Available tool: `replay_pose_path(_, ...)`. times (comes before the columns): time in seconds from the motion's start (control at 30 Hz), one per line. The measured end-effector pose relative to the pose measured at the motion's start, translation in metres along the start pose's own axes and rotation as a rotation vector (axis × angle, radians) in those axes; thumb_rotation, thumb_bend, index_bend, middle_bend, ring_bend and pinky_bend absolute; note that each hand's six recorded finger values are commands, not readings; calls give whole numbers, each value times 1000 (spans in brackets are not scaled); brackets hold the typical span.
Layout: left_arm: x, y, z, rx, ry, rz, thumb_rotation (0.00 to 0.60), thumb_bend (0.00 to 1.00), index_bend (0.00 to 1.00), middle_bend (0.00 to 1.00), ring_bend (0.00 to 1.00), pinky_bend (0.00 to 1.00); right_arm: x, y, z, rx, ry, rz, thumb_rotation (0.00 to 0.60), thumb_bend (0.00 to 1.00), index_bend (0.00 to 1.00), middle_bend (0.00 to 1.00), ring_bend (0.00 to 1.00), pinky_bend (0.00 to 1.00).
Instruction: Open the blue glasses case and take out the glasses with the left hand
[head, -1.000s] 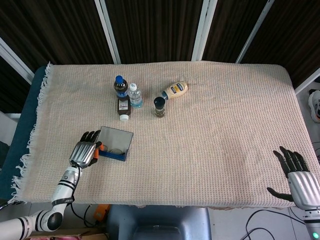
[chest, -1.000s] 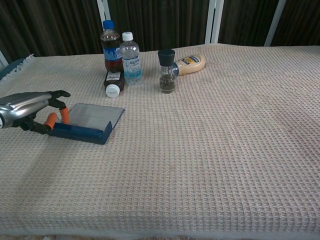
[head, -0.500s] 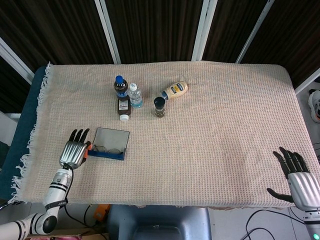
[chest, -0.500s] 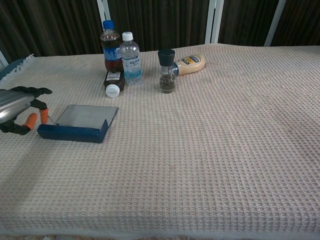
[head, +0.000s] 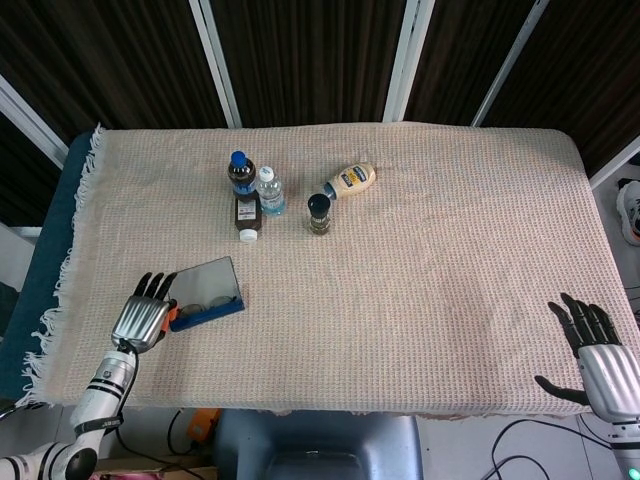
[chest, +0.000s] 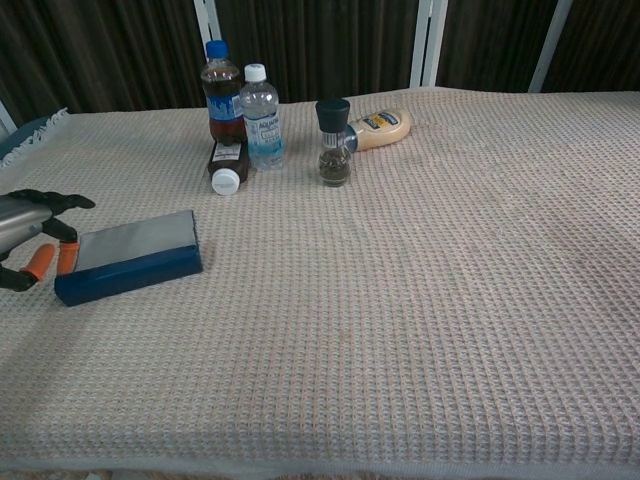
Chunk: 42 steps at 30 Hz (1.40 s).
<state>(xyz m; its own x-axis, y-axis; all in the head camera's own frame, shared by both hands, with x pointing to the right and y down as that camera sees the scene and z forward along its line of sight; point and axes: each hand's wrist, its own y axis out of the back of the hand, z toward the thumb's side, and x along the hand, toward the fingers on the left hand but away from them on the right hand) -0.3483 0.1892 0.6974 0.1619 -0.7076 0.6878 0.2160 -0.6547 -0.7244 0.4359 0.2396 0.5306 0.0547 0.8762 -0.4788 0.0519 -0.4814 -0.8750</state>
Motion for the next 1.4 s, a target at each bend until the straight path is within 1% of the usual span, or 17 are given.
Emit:
replay_pose_path(0.17, -17, -2, 6, -8, -64, -46, 600, 805, 575, 41, 0, 0, 1, 1, 0, -3, 3, -4, 600, 101, 0, 0, 0, 0)
replay_pose_path(0.3, -29, -5, 19, -37, -134, -72, 600, 832, 560, 38, 0, 0, 2, 0, 1, 0, 8, 0, 600, 101, 0, 0, 0, 0)
replay_pose_path(0.4, -36, -7, 29, -44, -192, -86, 600, 828, 549, 33, 0, 0, 3, 1, 1, -2, 9, -3, 600, 101, 0, 0, 0, 0)
replay_pose_path(0.53, -45, -11, 43, -57, -263, -112, 600, 811, 505, 6, 0, 0, 4, 2, 1, -6, 10, -8, 600, 101, 0, 0, 0, 0)
replay_pose_path(0.63, -47, -10, 52, -74, -299, -97, 600, 763, 475, 0, 0, 0, 5, 3, 1, -8, 11, -11, 600, 101, 0, 0, 0, 0)
replay_pose_path(0.8, -50, -8, 69, -104, -357, -63, 600, 722, 428, 0, 0, 0, 5, 4, 0, -10, 12, -13, 600, 101, 0, 0, 0, 0)
replay_pose_path(1.0, -53, -6, 87, -142, -414, -39, 600, 711, 412, 0, 0, 0, 7, 6, -1, -14, 9, -21, 600, 101, 0, 0, 0, 0)
replay_pose_path(1.17, -50, -10, 99, -160, -431, -45, 600, 703, 411, 0, 0, 0, 9, 9, -2, -18, 9, -30, 600, 101, 0, 0, 0, 0)
replay_pose_path(1.27, -45, -11, 108, -169, -441, -28, 600, 702, 397, 0, 0, 0, 11, 11, -3, -22, 7, -37, 600, 101, 0, 0, 0, 0)
replay_pose_path(1.4, -36, -10, 119, -176, -450, 11, 600, 702, 364, 0, 0, 0, 12, 14, -5, -28, 4, -46, 600, 101, 0, 0, 0, 0)
